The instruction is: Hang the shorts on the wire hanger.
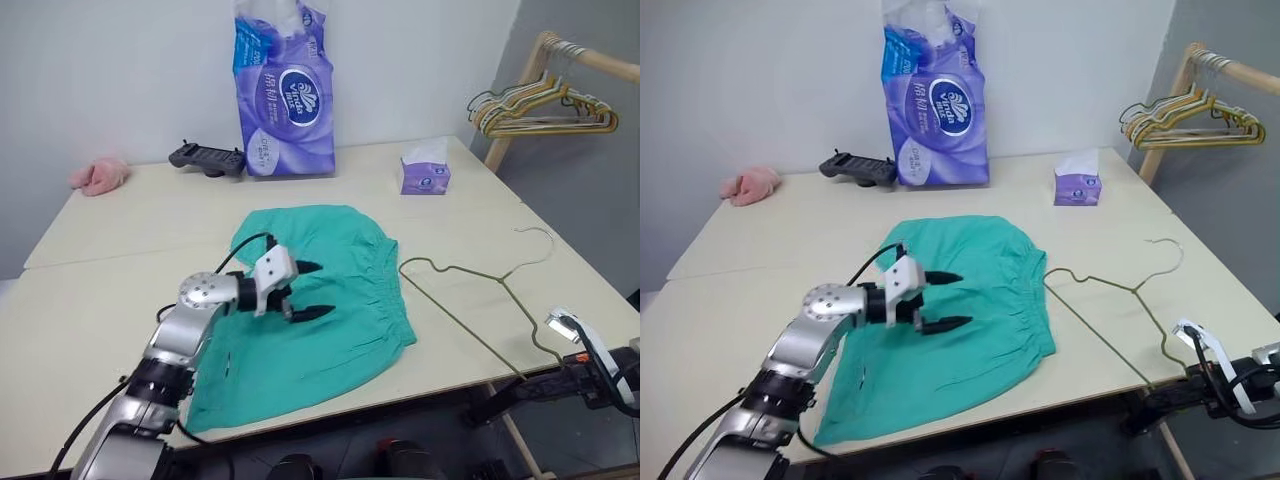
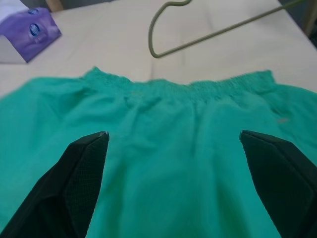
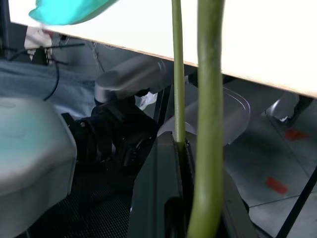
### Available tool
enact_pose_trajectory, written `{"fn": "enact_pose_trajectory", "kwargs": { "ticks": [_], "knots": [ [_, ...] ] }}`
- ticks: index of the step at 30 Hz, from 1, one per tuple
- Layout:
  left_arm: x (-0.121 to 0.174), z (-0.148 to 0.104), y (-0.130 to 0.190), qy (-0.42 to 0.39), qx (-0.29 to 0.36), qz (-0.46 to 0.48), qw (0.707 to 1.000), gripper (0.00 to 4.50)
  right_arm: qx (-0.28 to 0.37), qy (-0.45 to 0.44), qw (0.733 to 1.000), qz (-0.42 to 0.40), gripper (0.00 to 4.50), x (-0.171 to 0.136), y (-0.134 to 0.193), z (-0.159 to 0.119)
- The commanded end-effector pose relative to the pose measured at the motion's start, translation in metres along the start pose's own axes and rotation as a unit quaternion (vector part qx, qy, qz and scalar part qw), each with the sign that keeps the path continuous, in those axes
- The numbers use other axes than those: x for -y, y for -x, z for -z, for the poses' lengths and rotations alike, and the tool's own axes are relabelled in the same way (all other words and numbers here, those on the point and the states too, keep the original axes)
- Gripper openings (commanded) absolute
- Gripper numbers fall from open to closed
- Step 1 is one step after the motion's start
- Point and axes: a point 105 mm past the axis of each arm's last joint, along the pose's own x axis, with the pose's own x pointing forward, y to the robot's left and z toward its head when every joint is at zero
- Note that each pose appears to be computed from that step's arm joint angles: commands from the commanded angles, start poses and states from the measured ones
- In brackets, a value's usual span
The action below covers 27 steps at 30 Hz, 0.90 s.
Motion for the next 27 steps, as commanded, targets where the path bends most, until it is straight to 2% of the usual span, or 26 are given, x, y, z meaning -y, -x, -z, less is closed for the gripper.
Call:
{"fn": "enact_pose_trajectory", "kwargs": {
  "ticks": [1,6,13,27],
  "knots": [
    [0.001,-0.014,0.013,0.005,0.025,0.004,1.0,4.49,0.002,0.002,1.0,-0.005,0.0,0.0,-0.003,-0.003],
    [-0.002,-0.004,0.024,0.007,0.021,-0.027,0.999,4.49,-0.013,-0.004,1.0,-0.004,0.0,0.013,-0.014,-0.006],
    [-0.003,-0.015,0.02,-0.006,0.034,-0.039,0.999,4.49,-0.04,-0.009,0.999,-0.008,0.0,0.02,-0.021,-0.009],
    [-0.004,-0.01,0.024,-0.008,0.031,-0.055,0.998,4.49,-0.067,0.034,0.993,-0.092,0.0,-0.026,-0.017,-0.02]
  ]
}}
